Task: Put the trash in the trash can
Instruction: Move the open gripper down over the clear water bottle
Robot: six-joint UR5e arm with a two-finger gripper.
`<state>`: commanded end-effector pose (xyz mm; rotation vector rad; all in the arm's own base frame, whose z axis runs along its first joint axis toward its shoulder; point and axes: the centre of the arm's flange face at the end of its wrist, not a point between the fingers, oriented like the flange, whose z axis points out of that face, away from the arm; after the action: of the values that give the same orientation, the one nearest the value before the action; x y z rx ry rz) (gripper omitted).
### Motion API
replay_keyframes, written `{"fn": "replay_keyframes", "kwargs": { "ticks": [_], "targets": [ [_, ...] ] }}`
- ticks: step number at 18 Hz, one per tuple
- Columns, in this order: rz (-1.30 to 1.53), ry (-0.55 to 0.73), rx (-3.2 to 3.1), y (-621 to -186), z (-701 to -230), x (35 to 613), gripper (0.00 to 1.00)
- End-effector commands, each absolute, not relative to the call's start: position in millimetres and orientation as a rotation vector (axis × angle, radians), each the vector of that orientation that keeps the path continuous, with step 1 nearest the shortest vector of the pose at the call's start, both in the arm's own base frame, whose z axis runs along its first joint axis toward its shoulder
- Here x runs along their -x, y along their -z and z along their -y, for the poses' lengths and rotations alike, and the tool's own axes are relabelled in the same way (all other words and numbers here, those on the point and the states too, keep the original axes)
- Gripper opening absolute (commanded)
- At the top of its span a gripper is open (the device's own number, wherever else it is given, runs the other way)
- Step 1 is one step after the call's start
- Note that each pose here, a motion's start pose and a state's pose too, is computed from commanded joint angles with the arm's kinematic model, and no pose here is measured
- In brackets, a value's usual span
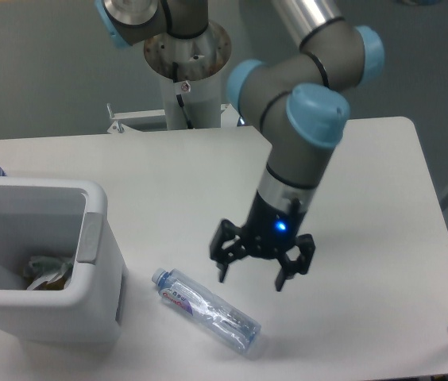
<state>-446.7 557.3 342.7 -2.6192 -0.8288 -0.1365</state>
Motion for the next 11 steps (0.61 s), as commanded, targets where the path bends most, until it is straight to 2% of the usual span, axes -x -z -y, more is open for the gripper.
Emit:
{"fn": "replay_keyframes", "kwargs": {
  "ticks": [5, 11],
  "targets": [
    [1.109, 0.048, 2.617, -313.4, -589.5, 450.0, 1.0],
    [1.198, 0.054, 2.594, -301.5, -605.2, 447.9, 1.0]
  ]
}}
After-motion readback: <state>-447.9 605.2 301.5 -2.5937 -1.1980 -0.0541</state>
